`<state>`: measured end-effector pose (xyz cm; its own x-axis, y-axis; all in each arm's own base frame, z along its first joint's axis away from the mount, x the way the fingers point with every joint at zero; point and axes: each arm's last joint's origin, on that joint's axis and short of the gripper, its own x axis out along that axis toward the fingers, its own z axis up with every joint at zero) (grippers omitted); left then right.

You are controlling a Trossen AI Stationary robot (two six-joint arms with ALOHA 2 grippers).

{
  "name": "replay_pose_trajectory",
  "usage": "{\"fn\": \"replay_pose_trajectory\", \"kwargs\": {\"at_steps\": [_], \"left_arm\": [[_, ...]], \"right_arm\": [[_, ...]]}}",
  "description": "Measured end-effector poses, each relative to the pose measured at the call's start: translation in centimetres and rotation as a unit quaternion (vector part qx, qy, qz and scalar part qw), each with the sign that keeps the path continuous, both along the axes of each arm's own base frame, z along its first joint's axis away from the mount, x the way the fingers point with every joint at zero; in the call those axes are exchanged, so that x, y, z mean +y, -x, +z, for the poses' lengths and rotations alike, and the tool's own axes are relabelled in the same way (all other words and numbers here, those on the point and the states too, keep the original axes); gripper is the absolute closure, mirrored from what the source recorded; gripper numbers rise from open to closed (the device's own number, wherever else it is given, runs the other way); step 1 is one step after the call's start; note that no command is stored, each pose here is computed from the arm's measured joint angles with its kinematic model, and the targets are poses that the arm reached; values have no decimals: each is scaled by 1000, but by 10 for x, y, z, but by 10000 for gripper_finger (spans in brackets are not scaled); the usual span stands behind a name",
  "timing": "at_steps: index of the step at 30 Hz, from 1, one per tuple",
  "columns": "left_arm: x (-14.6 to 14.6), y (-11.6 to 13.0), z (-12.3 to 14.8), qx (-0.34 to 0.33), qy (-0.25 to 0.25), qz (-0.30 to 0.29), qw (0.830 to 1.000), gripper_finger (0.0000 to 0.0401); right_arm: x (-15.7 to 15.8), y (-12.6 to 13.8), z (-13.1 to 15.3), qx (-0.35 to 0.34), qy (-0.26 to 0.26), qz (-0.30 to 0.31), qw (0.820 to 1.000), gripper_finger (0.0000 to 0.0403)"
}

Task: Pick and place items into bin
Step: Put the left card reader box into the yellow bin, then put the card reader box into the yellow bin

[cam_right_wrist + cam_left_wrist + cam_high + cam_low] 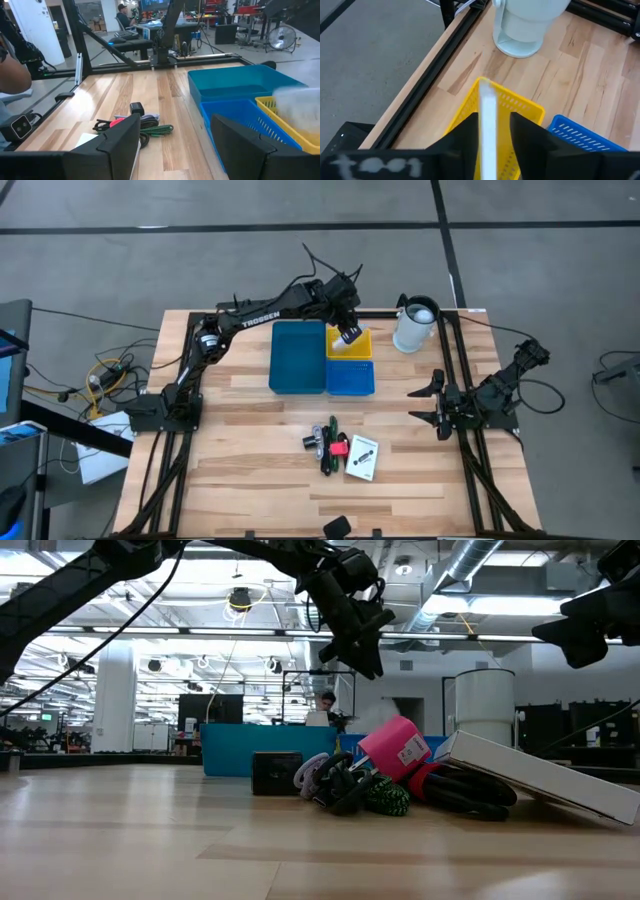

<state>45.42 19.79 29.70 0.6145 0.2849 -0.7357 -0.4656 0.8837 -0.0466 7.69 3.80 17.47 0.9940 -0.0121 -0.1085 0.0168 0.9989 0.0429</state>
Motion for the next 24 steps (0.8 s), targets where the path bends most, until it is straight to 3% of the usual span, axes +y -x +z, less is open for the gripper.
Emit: {"fn": "replay_pose_trajectory", "kwargs": {"at_steps": [10, 24], "left_arm": [[1, 0, 0, 4, -13, 11, 1000, 235], [-1, 0, 0, 6, -14, 9, 1000, 232]], "right_arm": [[0, 0, 0, 0, 0, 0, 1000, 168], [0, 0, 0, 0, 0, 0, 1000, 168]]}}
